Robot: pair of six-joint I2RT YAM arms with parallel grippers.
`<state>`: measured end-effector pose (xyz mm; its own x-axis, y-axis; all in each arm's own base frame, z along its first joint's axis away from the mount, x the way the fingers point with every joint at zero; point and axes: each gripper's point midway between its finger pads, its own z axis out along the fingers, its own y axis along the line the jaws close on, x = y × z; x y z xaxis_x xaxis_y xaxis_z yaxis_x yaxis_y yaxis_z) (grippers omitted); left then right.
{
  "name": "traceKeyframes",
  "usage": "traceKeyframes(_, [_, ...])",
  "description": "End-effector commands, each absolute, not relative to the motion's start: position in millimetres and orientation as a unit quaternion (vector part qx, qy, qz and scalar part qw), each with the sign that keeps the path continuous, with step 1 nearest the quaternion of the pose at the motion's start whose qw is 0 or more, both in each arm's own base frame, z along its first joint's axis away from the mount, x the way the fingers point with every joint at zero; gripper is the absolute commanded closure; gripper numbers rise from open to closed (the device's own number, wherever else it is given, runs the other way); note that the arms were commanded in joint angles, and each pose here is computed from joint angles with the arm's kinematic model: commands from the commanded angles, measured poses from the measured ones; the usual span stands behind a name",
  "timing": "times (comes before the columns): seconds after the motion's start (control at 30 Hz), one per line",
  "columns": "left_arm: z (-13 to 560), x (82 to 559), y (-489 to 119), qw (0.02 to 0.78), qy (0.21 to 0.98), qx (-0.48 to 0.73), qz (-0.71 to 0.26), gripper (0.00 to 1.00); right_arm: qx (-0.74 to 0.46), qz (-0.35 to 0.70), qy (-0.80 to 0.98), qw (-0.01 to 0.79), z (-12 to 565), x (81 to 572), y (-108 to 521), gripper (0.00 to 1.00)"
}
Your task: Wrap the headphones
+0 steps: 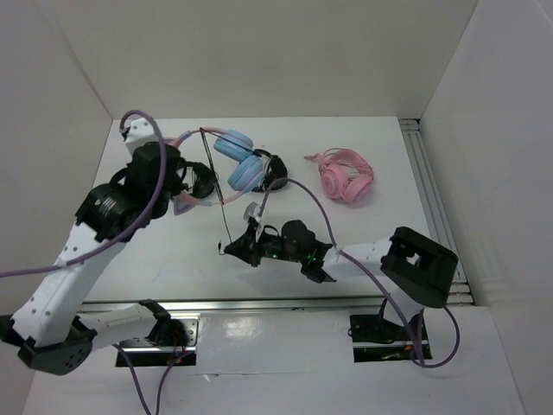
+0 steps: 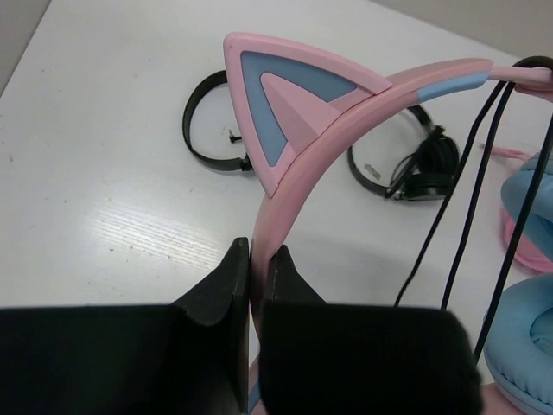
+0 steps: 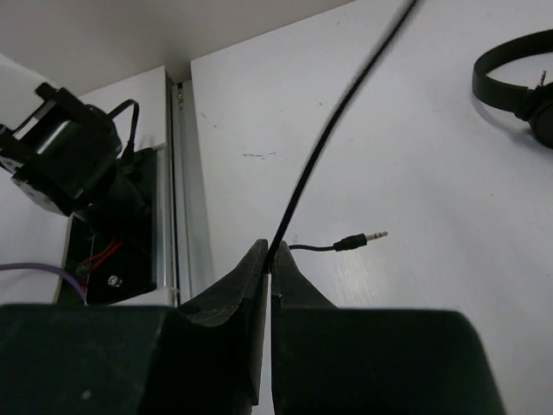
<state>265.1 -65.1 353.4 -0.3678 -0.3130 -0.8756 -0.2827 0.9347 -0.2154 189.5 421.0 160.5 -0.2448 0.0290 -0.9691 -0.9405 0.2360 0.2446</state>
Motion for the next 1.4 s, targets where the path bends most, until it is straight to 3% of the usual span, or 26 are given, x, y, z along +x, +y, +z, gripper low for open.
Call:
traceKeyframes(0.0, [376,309,-63,0.576,0.771,-0.271,-0.016,1.00,-0.402,0.404,0.645,0.510,144,180,408,1.00])
traceKeyframes(0.13, [355,328,-53,0.564,0.777,-0.277,0.038,1.00,-0.433,0.358,0.642,0.522,159,146,403,1.00])
traceKeyframes(0.4, [281,338,-46,0.496,0.842,-0.150,0.154,1.00,-0.426,0.159,0.669,0.588,213,150,380,1.00])
traceKeyframes(0.57, [239,331,-84,0.447,0.890,0.039,0.088,1.00,-0.410,0.007,0.665,0.624,254,169,347,1.00])
traceKeyframes(0.8, [213,295,-108,0.416,0.897,0.150,0.015,1.00,-0.380,-0.091,0.629,0.672,316,177,310,1.00])
traceKeyframes(0.93, [196,276,-129,0.391,0.897,0.204,-0.012,1.00,-0.385,-0.122,0.604,0.687,325,181,305,1.00])
traceKeyframes(1.17, [154,265,-142,0.325,0.914,0.244,0.014,1.00,-0.339,-0.082,0.584,0.733,354,182,309,1.00])
traceKeyframes(1.37, [154,261,-150,0.323,0.911,0.255,-0.010,1.00,-0.309,-0.103,0.586,0.742,359,205,290,1.00])
